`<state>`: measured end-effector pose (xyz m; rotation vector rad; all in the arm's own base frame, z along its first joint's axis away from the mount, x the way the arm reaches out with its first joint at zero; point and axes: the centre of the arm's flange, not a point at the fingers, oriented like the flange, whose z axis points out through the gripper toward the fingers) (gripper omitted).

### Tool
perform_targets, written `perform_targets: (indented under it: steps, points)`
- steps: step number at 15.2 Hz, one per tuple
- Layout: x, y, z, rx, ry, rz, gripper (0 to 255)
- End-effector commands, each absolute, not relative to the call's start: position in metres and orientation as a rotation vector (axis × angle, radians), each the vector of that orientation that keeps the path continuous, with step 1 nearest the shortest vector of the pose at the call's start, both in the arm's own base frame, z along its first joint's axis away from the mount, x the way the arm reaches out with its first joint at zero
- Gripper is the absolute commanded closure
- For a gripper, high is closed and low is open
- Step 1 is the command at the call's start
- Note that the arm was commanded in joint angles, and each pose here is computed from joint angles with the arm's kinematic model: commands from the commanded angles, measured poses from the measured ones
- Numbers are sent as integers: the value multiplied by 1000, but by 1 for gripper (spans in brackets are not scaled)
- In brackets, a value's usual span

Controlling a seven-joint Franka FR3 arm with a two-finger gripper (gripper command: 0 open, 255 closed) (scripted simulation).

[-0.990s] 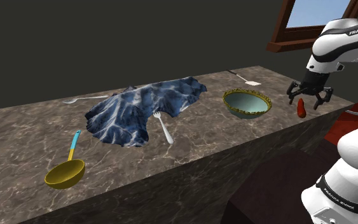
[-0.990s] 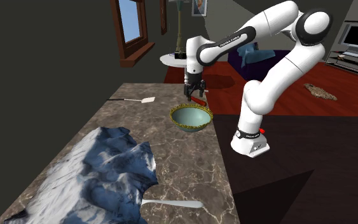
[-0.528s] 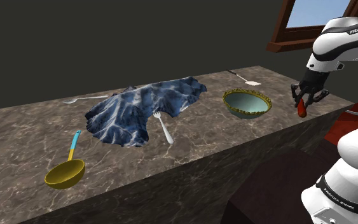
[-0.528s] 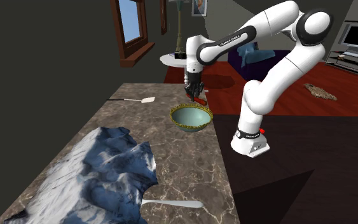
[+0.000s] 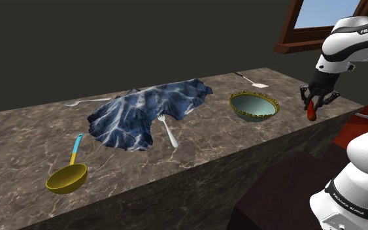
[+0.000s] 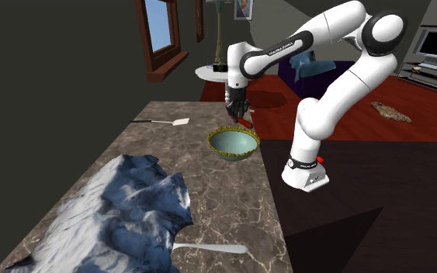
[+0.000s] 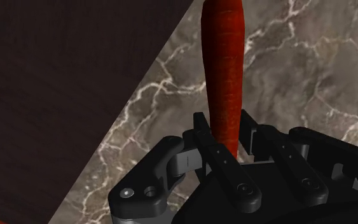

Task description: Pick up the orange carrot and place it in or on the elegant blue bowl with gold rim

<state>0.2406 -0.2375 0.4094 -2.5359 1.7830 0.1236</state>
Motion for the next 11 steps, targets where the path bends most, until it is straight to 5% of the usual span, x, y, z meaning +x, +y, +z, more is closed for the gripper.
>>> perform_targets:
  steps: [1,11]
  points:
    - [240,-237,417,-2536,1784,130,255]
    - [240,-237,470,-2536,1784,130,255]
